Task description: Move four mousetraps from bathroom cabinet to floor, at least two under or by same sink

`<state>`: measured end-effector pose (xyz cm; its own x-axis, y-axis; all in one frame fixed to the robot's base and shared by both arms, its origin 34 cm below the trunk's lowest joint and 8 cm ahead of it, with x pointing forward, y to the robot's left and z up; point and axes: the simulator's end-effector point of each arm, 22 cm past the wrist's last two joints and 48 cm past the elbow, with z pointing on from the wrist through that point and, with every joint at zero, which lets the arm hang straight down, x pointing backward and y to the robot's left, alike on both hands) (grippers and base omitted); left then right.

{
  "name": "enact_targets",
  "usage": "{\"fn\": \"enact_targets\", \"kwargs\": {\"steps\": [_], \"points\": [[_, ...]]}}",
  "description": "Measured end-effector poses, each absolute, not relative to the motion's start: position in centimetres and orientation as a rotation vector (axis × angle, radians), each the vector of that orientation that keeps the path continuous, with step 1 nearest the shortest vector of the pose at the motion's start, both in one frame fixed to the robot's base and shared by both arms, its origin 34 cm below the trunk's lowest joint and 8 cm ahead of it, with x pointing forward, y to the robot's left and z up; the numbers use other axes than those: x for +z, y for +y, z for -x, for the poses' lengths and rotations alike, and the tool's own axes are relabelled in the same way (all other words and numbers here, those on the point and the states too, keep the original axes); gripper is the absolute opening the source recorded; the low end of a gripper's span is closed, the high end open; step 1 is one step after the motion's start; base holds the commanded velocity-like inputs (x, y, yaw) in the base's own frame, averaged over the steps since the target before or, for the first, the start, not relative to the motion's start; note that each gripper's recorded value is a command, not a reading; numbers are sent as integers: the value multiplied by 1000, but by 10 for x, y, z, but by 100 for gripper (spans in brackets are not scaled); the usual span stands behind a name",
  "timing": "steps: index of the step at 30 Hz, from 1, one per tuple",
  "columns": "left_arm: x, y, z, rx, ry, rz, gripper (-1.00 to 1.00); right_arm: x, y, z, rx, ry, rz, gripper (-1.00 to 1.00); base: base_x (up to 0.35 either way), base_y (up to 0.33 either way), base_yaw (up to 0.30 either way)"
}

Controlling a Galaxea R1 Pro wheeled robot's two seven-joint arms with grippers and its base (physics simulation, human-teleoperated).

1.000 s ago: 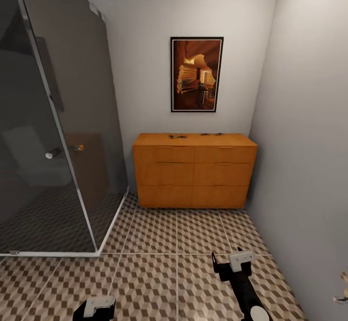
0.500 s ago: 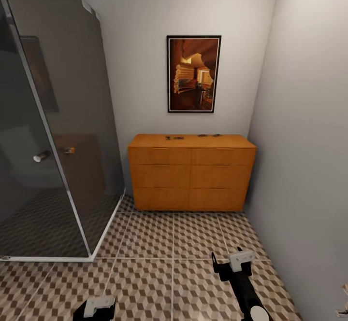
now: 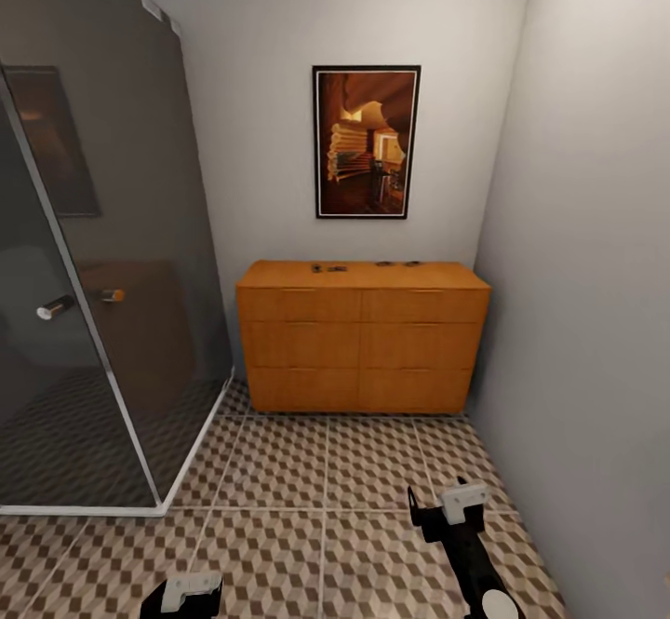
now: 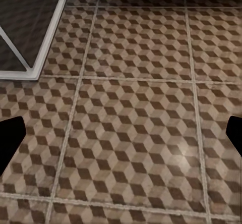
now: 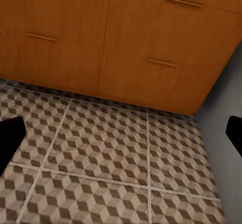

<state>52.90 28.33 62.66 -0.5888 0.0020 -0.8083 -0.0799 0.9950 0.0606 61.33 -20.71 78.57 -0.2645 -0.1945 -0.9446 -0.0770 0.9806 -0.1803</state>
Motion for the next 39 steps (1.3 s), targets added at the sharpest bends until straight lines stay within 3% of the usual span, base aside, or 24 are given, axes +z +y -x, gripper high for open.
{"fn": "enact_targets", "kwargs": {"steps": [39], "points": [[627, 283, -529, 111, 2198, 55, 100, 786, -206, -613, -110, 1840, 200, 100, 160, -33, 0]]}}
